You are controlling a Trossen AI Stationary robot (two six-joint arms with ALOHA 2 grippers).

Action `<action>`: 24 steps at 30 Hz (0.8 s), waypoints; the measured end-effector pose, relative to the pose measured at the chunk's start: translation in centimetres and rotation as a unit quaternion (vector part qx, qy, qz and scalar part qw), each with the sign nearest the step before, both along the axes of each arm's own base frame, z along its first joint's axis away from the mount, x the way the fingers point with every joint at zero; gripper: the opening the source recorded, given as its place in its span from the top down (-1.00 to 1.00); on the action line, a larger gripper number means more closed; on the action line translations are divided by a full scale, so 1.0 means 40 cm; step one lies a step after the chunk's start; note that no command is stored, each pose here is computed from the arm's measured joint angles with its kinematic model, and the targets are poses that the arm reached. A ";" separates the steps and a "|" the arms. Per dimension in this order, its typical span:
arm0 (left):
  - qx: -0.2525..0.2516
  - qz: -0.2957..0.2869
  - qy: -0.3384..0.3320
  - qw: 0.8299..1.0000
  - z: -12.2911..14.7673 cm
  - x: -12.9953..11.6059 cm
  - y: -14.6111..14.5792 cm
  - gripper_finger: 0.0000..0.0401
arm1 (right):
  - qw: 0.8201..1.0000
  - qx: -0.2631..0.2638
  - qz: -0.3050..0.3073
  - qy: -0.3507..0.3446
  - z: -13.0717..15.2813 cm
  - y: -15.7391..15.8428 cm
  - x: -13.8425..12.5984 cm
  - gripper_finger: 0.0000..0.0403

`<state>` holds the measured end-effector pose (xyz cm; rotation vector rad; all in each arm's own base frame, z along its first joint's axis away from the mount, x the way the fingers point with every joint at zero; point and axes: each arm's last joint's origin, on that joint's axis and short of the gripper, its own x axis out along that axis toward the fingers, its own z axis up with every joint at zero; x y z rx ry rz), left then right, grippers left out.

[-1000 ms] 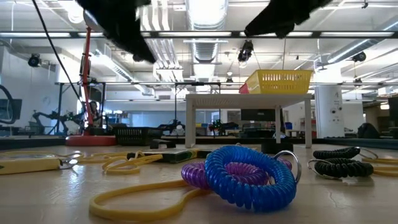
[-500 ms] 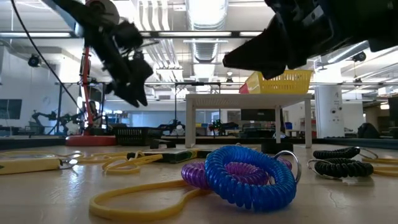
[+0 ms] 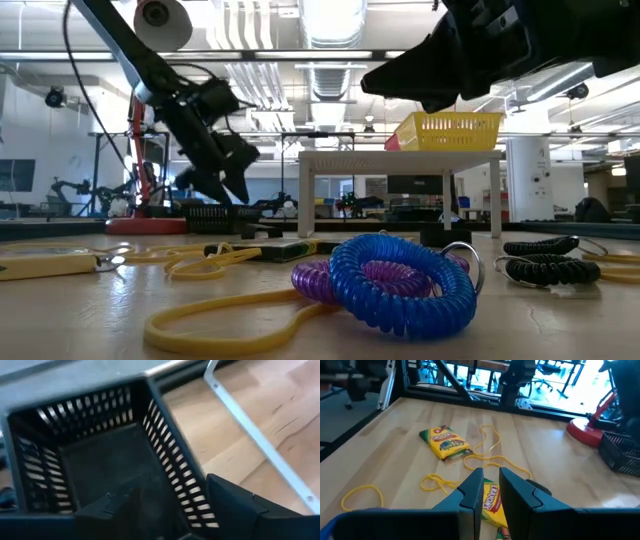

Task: Pick & Place Office Desk Supplies
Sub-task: Put the black bin on the shelf

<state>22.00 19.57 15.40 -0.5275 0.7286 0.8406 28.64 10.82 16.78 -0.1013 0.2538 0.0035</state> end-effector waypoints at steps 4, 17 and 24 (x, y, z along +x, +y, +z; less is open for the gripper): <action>-0.007 -0.001 0.011 1.000 -0.023 0.021 0.014 0.04 | 1.000 0.009 -0.006 0.001 -0.001 -0.003 0.001 0.72; 0.007 -0.003 0.018 1.000 0.029 0.022 0.009 0.40 | 1.000 0.011 -0.006 0.002 -0.002 -0.003 0.001 0.72; 0.020 -0.034 0.038 0.998 0.023 0.022 0.009 0.26 | 1.000 0.013 -0.006 0.002 -0.002 -0.003 0.001 0.72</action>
